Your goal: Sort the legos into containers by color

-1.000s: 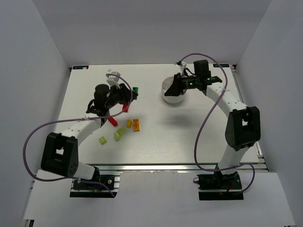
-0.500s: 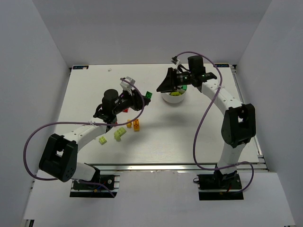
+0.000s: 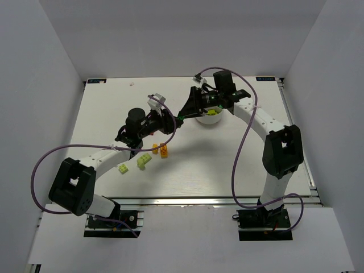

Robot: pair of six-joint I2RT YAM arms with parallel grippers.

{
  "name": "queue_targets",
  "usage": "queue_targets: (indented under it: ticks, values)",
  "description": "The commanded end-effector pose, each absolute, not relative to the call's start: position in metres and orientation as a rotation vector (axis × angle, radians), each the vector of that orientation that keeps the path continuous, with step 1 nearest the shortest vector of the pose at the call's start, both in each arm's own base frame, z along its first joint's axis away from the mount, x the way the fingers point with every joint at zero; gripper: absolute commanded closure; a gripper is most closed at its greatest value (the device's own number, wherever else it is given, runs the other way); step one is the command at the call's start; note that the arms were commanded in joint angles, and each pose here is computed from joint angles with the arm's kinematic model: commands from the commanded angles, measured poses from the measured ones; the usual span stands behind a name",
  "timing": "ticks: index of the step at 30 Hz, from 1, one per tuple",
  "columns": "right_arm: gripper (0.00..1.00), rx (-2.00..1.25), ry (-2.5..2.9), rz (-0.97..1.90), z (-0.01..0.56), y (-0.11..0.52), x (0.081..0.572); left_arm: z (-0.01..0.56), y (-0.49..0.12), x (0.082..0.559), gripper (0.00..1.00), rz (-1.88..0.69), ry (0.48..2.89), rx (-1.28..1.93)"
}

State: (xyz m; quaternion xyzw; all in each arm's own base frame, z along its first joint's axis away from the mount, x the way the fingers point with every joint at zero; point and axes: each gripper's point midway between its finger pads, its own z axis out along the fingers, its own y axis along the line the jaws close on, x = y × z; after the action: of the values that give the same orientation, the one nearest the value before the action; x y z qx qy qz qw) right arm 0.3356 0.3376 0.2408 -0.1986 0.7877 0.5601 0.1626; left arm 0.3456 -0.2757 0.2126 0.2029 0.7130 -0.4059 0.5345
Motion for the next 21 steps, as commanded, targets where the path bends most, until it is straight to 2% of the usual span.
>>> queue_targets:
  ticks: [1, 4, 7, 8, 10, 11, 12, 13, 16, 18, 21]
  values:
    - [0.35, -0.543, 2.276, 1.577, 0.234, 0.344, 0.339, 0.231, -0.28, 0.345, 0.95, -0.976, 1.64, 0.485]
    - [0.43, -0.525, 2.29, 1.564, 0.228, 0.345, 0.342, 0.234, -0.281, 0.343, 0.95, -0.982, 1.636, 0.479]
    - [0.58, -0.525, 2.282, 1.55, 0.226, 0.346, 0.346, 0.236, -0.282, 0.341, 0.89, -0.984, 1.634, 0.473]
    - [0.68, -0.526, 2.273, 1.539, 0.228, 0.347, 0.349, 0.235, -0.282, 0.34, 0.86, -0.983, 1.635, 0.468]
    - [0.82, -0.538, 2.258, 1.525, 0.229, 0.347, 0.352, 0.237, -0.28, 0.339, 0.72, -0.97, 1.632, 0.45]
    - [0.94, -0.544, 2.244, 1.513, 0.232, 0.347, 0.355, 0.238, -0.279, 0.338, 0.66, -0.967, 1.632, 0.441]
    - [0.99, -0.56, 2.233, 1.501, 0.232, 0.347, 0.356, 0.24, -0.278, 0.337, 0.6, -0.962, 1.628, 0.434]
    - [1.0, -0.567, 2.225, 1.488, 0.234, 0.347, 0.358, 0.237, -0.275, 0.338, 0.49, -0.943, 1.637, 0.413]
    - [1.0, -0.601, 2.195, 1.427, 0.239, 0.344, 0.364, 0.238, -0.264, 0.34, 0.33, -0.897, 1.646, 0.353]
    - [1.0, -0.61, 2.175, 1.383, 0.245, 0.338, 0.37, 0.234, -0.257, 0.338, 0.29, -0.876, 1.66, 0.318]
    - [1.0, -0.644, 2.106, 1.229, 0.255, 0.321, 0.388, 0.233, -0.241, 0.337, 0.18, -0.834, 1.667, 0.213]
